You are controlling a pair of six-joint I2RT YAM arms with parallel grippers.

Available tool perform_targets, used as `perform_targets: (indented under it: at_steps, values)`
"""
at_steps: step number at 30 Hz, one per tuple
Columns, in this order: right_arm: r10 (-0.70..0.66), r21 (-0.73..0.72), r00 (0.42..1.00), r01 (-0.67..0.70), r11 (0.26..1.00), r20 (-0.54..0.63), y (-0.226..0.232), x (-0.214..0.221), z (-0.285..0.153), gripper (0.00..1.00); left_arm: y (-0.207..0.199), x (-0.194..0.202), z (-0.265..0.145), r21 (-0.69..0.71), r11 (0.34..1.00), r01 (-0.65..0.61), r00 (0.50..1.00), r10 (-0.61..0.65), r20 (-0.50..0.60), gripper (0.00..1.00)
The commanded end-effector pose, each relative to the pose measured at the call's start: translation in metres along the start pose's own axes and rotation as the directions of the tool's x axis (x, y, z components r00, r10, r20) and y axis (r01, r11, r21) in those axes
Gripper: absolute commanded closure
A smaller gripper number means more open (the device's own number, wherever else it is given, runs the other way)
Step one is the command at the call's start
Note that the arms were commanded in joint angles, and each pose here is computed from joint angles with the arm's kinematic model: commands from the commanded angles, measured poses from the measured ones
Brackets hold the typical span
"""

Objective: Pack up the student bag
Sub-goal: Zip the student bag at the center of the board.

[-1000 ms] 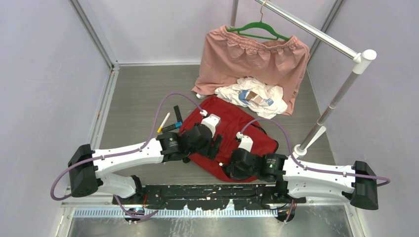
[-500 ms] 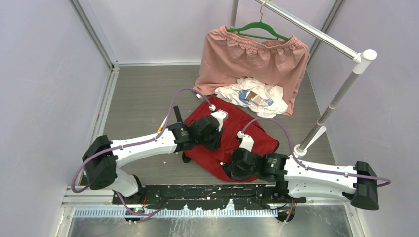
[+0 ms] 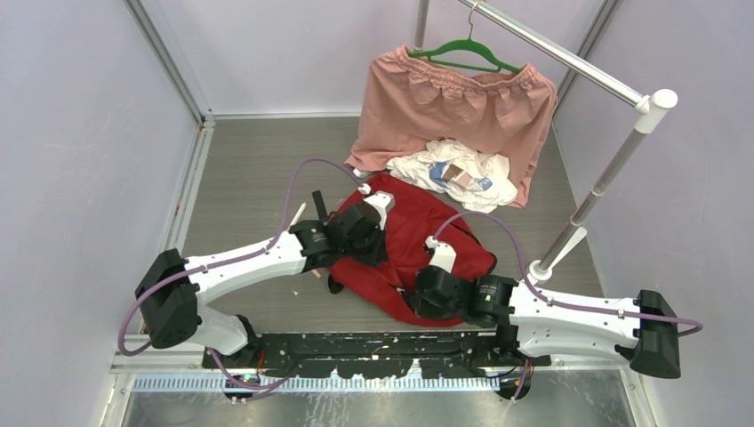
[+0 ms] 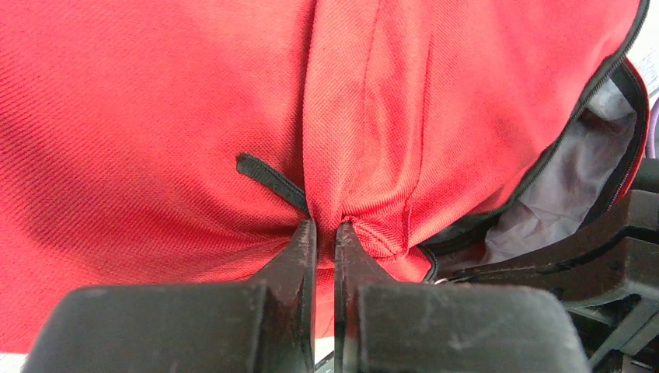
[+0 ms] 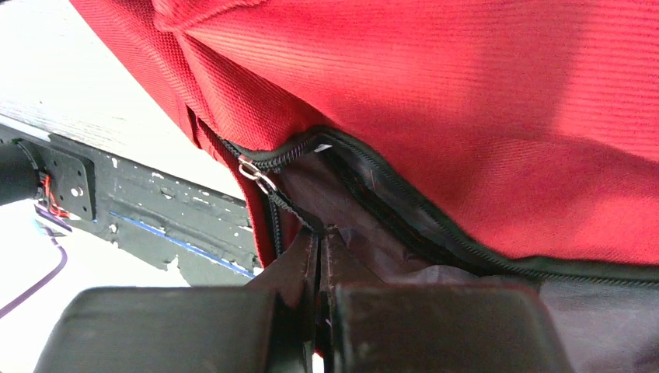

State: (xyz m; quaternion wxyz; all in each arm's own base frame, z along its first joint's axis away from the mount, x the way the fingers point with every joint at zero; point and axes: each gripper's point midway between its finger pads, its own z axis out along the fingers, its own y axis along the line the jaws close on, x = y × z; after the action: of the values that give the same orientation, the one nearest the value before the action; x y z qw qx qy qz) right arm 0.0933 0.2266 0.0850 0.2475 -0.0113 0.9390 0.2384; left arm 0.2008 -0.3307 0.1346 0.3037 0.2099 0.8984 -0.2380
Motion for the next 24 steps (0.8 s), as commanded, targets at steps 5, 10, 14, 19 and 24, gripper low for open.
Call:
perform_targets:
  at_steps: [5,10,14,19,24]
  values:
    - [-0.014,0.014,0.999,0.013,1.0,0.048,0.004,-0.015,-0.006,0.99,0.06,-0.027,-0.023,-0.128,0.986,0.107,0.99,-0.093,0.108,1.0]
    - [-0.021,0.027,0.998,0.02,0.999,0.052,0.001,-0.017,-0.01,0.99,0.08,-0.04,-0.039,-0.152,0.98,0.127,0.984,-0.106,0.142,1.0]
    - [-0.027,0.035,0.997,0.025,0.999,0.067,-0.001,-0.021,-0.014,0.99,0.102,-0.059,-0.059,-0.209,0.969,0.134,0.982,-0.102,0.158,1.0]
    - [-0.02,0.042,0.998,0.017,0.999,0.065,-0.004,-0.02,-0.017,0.99,0.122,-0.073,-0.071,-0.229,0.961,0.155,0.979,-0.118,0.164,1.0]
    - [-0.004,0.035,0.997,0.001,0.999,0.077,-0.009,-0.021,-0.022,0.99,0.108,-0.077,-0.074,-0.144,0.97,0.195,0.97,-0.169,0.174,1.0]
